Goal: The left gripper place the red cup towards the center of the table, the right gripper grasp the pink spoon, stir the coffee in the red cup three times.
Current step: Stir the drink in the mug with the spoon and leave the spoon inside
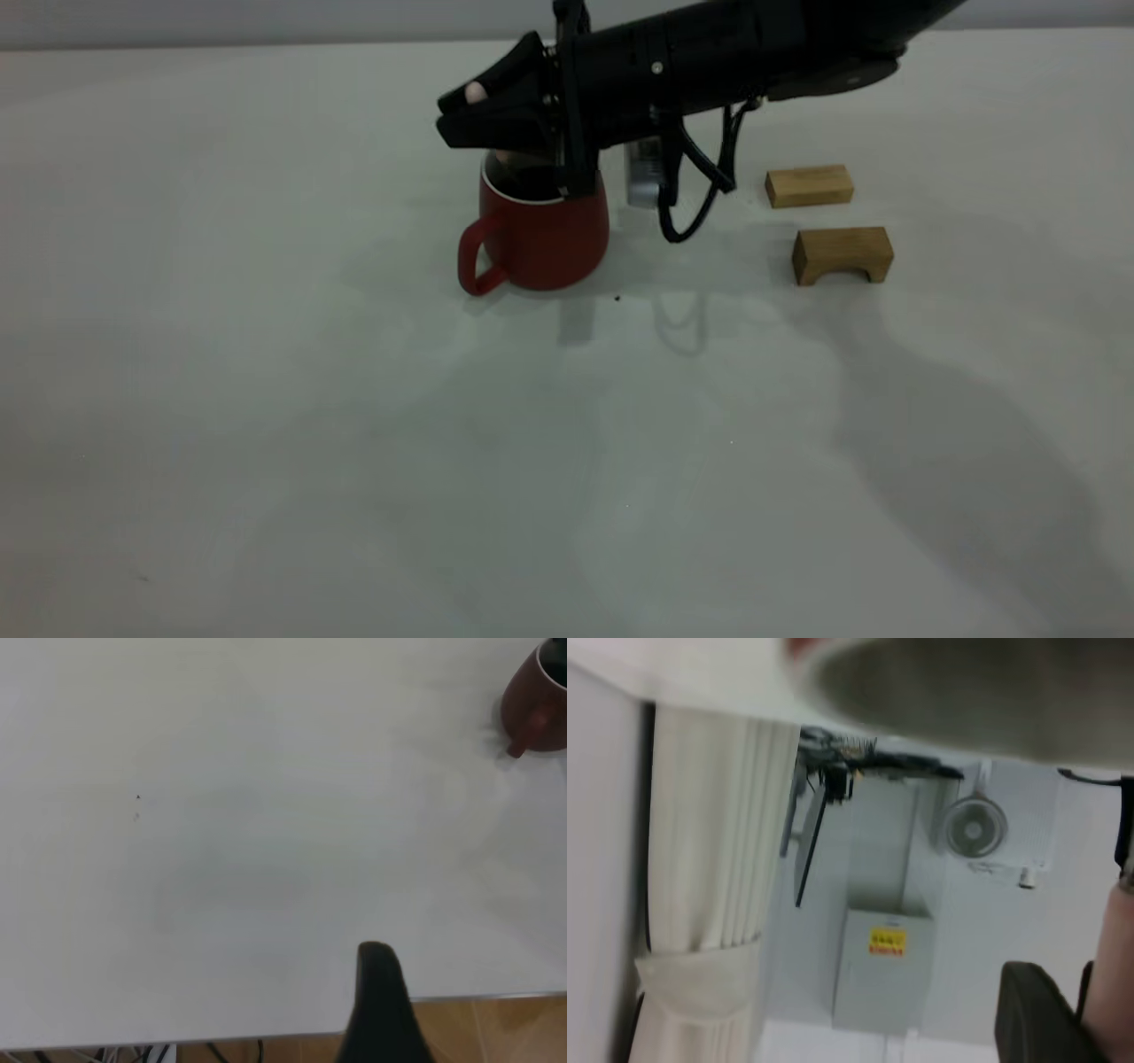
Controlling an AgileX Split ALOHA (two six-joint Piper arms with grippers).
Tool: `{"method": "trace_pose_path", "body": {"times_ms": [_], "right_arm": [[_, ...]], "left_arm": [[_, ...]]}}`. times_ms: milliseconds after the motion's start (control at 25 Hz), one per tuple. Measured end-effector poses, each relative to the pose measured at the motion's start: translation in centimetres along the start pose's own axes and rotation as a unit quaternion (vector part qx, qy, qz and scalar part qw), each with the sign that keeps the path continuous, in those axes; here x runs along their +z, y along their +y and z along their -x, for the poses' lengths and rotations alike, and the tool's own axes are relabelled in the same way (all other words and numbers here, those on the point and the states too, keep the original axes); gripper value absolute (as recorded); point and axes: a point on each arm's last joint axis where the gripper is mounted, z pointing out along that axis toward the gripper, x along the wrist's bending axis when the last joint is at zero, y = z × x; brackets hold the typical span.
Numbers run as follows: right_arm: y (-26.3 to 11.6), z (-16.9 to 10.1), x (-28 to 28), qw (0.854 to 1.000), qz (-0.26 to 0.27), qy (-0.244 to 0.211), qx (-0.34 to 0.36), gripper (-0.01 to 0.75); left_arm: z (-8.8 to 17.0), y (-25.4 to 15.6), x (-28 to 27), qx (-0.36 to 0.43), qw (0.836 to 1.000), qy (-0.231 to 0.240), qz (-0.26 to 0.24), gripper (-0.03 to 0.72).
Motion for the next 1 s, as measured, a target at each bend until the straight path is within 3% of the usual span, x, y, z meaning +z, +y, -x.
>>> {"method": "trace_pose_path", "body": {"times_ms": [280,480,760,1000], "right_arm": [[1.3,-1.0,-2.3,0.999,0.015,0.026,0.014,0.116],[1.1,0.5,-3.4,0.998,0.039,0.024,0.044,0.116],[-0.1,0.1,-0.7,1.000,0.001,0.002,0.014,0.116],[0.3,-1.3,-0.8,1.000,-0.003,0.017,-0.003,0.116]], "left_arm": [[0.0,0.0,0.0,0.000,1.000,0.000,0.000,0.586],[0.0,0.0,0.0,0.000,1.000,0.000,0.000,0.586],[0.0,0.0,0.0,0.000,1.000,0.000,0.000,0.586],[0.0,0.0,0.0,0.000,1.000,0.000,0.000,0.586]]}}
